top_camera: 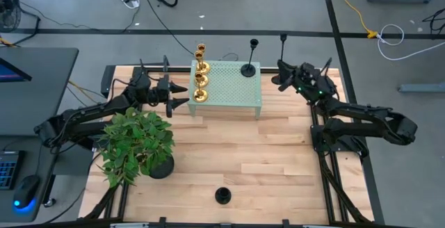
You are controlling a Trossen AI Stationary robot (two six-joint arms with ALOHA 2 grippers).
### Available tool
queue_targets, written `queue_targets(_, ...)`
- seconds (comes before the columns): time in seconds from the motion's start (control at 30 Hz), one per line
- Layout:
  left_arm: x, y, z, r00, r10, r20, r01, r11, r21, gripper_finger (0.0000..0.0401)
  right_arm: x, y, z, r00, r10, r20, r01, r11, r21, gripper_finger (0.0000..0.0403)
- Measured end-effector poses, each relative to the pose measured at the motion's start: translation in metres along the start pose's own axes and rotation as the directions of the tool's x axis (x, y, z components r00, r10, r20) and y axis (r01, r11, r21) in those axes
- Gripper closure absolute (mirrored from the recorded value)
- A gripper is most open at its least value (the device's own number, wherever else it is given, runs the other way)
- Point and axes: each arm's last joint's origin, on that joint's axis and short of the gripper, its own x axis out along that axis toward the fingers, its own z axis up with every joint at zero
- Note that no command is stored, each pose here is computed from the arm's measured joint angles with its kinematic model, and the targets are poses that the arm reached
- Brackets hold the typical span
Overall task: Pick & Place candle stick holders
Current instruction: Put the top black candle holder on the shelf
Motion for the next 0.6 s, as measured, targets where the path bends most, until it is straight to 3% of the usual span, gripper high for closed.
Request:
queue_targets(0.2, 0.0, 0.0, 0.0, 1.0, 0.0, 0.0, 0.0, 1.0, 0.0, 0.017, 0.004, 0.007, 0.002, 0.977, 0.207, 0.043, -0.204, 0.977, -0.065, 0.0399)
queue_targets(0.4, 0.0, 0.0, 0.0, 1.0, 0.0, 0.0, 0.0, 1.0, 0.001, 0.017, 0.01, 0.01, -0.006, 0.949, 0.305, 0.083, -0.29, 0.945, -0.152, 0.04)
queue_targets(0.6, 0.0, 0.0, 0.0, 1.0, 0.0, 0.0, 0.0, 1.0, 0.001, 0.017, 0.016, 0.011, -0.019, 0.882, 0.454, 0.128, -0.427, 0.883, -0.194, 0.0401)
